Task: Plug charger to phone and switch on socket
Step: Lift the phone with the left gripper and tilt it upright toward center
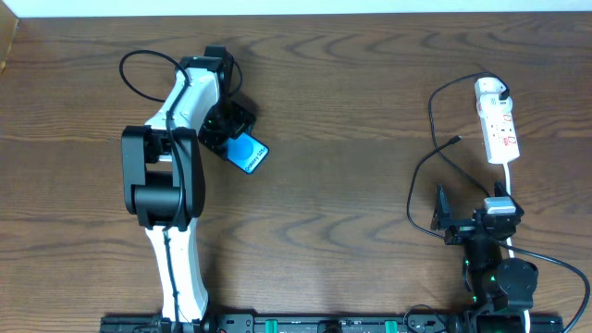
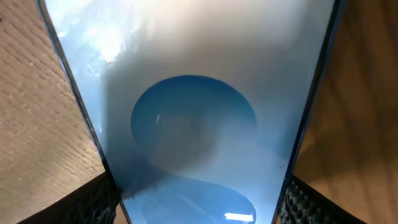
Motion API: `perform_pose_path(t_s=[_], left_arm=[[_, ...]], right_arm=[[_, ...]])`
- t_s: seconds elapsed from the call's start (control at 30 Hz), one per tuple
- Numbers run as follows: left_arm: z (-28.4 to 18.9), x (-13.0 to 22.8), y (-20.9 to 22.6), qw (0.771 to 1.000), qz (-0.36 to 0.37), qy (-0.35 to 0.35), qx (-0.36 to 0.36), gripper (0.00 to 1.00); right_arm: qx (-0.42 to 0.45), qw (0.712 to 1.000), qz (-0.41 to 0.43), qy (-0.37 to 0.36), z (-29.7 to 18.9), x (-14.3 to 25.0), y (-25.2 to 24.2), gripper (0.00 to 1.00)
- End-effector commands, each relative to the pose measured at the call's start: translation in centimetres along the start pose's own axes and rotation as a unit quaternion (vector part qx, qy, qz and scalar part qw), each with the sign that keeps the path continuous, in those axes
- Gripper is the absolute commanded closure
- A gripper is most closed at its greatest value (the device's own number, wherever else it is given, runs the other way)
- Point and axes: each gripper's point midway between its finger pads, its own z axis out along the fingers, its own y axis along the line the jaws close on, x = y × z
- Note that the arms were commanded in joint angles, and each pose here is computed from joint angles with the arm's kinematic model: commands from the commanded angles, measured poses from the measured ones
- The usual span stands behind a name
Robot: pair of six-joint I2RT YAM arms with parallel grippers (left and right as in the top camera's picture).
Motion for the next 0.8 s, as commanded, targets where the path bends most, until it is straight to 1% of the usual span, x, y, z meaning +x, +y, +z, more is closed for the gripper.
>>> perform_pose_path(t_s=[0.0,0.27,0.37,0.5,0.77], left_arm=[[-1.4,0.9,-0.1,0.999,0.027,0.010,0.015,0.32],[-1.8,1.5,0.3,0.999,0.028,0.019,0.012,0.32],[-2.1,2.0,0.1,0.998,0.053,0.029,0.022,0.32],[-3.0,2.5,0.3,0.997,0.069,0.033,0.027,0.32],[-7.8,3.4,0.3,0.993,0.101,0.008,0.067,0.32]], right_arm=[[0.006,1.000,-0.005,0.003,0.0,0.2,-0.3,0.01],[0.006,1.000,-0.005,0.003,0.0,0.2,-0.3,0.01],[0.006,1.000,-0.005,0.003,0.0,0.2,-0.3,0.01],[0.006,1.000,-0.005,0.003,0.0,0.2,-0.3,0.01],[0.006,1.000,-0.005,0.003,0.0,0.2,-0.3,0.01]])
